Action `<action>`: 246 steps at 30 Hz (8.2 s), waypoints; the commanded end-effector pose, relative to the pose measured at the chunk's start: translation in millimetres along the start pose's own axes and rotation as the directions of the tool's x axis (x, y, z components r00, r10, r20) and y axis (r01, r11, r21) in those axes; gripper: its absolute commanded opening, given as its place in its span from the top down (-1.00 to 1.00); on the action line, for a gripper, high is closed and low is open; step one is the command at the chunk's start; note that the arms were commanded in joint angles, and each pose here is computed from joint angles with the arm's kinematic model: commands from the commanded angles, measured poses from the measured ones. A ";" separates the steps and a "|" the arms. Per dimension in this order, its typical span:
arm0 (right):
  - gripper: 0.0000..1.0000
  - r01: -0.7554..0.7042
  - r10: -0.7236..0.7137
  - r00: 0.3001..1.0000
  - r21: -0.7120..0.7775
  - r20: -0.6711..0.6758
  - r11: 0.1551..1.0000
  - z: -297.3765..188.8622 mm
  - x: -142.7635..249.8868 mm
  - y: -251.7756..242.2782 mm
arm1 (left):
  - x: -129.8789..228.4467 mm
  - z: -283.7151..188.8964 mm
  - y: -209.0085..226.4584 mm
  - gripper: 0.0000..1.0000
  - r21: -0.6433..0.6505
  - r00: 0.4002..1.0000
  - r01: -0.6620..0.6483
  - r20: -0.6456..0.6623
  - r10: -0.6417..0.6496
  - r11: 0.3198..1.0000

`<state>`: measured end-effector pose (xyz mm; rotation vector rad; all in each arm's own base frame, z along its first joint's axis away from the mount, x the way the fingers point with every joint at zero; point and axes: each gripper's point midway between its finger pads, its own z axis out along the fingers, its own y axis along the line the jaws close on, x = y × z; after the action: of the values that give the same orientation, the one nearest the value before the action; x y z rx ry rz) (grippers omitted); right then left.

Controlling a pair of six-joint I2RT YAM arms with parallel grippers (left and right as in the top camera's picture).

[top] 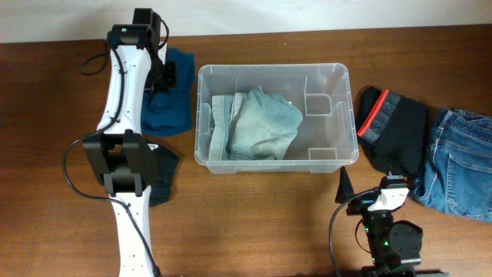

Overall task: Pack container
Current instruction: 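Lower the left gripper and grasp the teal shirt, then lift the teal shirt with the left gripper over the container, then lower the teal shirt into the container's right side and release, then push and tuck the teal shirt down inside the container with the left gripper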

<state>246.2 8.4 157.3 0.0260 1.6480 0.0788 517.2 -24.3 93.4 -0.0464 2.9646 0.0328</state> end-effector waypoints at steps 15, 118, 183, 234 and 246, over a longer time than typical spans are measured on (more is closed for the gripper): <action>-0.97 0.007 -0.007 1.000 -0.012 -0.004 1.000 0.0 2.1 2.1 | -19.1 -143.0 -10.4 0.99 0.083 0.946 0.161 0.273 -0.178 0.983; -0.97 0.007 -0.007 1.000 -0.012 -0.003 1.000 0.0 2.1 2.1 | 124.9 7.3 -385.2 0.99 0.294 0.973 -0.178 0.193 0.124 0.939; -0.97 0.007 -0.007 1.000 -0.012 -0.004 1.000 0.0 2.1 2.1 | 83.2 -87.2 -319.8 0.99 0.133 0.954 -0.218 0.239 0.182 0.967; -0.97 0.007 -0.007 1.000 -0.012 -0.004 1.000 0.0 2.1 2.1 | 86.1 -90.5 -358.7 0.99 0.205 0.938 -0.227 0.309 0.157 0.952; -0.97 0.007 -0.007 1.000 -0.012 -0.004 1.000 0.0 2.1 2.1 | 76.1 -23.4 -386.9 0.99 0.262 0.933 -0.215 0.340 0.119 0.941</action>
<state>246.2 8.4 157.3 0.0257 1.6480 0.0785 448.8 -416.0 111.5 0.2554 2.5990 -0.3494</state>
